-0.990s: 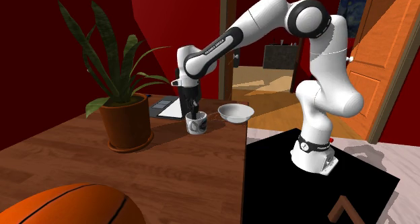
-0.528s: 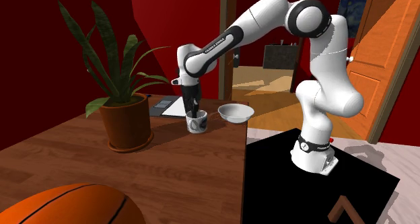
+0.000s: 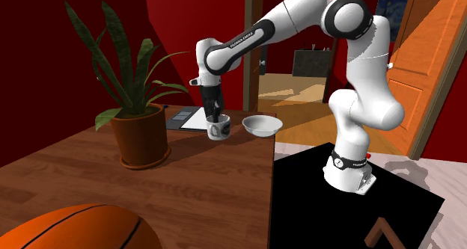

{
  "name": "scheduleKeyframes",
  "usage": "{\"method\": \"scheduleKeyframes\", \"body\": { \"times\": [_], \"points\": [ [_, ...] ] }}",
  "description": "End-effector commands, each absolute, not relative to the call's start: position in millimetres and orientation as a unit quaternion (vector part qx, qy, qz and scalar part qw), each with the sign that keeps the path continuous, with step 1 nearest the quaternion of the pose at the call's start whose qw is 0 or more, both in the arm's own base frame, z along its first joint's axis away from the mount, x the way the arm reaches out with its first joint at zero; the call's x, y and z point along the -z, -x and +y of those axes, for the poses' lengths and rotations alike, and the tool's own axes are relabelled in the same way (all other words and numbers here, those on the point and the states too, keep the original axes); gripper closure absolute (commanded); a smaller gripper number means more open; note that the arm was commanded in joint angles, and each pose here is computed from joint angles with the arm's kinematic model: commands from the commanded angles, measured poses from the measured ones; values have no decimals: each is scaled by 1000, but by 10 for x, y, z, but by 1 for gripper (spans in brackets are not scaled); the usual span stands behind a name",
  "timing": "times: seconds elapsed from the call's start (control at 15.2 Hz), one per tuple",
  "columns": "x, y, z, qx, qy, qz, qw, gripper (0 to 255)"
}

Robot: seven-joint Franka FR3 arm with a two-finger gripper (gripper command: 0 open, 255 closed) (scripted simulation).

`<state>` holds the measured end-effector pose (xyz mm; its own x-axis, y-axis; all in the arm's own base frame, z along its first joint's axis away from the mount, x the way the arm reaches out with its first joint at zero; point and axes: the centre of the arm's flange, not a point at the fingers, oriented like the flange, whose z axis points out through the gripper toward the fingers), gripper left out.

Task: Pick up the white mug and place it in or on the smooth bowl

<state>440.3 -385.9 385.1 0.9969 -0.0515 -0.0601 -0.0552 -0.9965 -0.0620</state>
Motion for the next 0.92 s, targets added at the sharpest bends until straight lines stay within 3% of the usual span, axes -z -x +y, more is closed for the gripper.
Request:
{"method": "scheduleKeyframes", "body": {
  "times": [0.0,0.86],
  "points": [
    [-3972,-4390,-3864,-29,999,27,32,255],
    [-4658,-4390,-3864,-29,999,27,32,255]
  ]
}}
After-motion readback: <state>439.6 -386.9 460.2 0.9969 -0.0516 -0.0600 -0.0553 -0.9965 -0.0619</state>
